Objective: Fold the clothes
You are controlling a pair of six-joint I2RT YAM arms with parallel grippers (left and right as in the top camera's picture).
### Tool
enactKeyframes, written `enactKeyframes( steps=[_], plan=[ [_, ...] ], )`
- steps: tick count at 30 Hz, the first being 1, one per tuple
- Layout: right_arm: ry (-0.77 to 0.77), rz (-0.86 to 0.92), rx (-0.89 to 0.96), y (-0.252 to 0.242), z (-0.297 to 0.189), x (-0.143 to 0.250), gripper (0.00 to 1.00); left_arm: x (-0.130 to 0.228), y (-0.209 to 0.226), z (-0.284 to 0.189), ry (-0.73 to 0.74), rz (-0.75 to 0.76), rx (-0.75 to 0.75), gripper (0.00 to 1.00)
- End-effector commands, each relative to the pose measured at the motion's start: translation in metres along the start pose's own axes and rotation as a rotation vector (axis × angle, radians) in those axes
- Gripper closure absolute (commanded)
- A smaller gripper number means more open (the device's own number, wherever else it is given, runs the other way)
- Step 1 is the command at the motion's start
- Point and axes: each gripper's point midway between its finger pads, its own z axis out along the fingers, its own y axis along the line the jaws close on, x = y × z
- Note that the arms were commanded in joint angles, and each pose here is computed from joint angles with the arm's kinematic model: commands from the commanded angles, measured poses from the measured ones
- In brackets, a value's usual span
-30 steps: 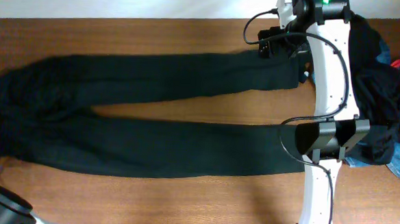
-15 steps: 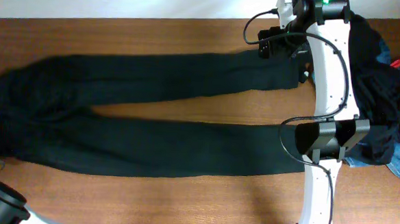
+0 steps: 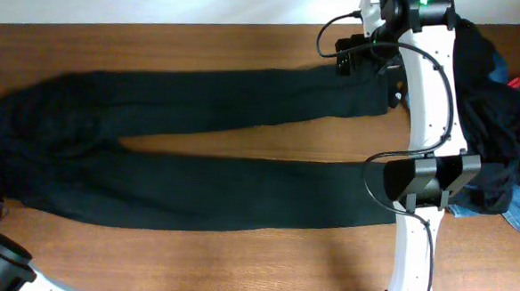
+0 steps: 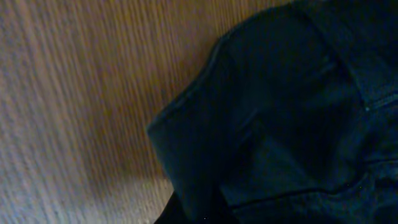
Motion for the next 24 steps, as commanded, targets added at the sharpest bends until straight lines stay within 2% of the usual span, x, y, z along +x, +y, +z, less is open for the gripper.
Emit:
enactKeyframes(
  steps=[1,9,18,24],
  plan=[
    [-0.009,-0.014,-0.008,0.005,-0.003,-0.001,0.0,0.017,-0.011,0.001,0.068,0.04,0.056,1.0],
    [-0.008,-0.014,-0.008,0.005,-0.003,-0.001,0.01,-0.005,-0.039,-0.07,-0.044,0.101,0.085,1.0],
    [-0.008,-0.014,-0.01,0.005,-0.003,-0.001,0.01,-0.028,-0.031,-0.186,-0.299,0.16,-0.08,1.0],
    [-0.005,-0.013,-0.039,0.01,-0.003,0.0,0.01,-0.027,-0.012,-0.23,-0.39,0.143,-0.202,1.0]
  ],
)
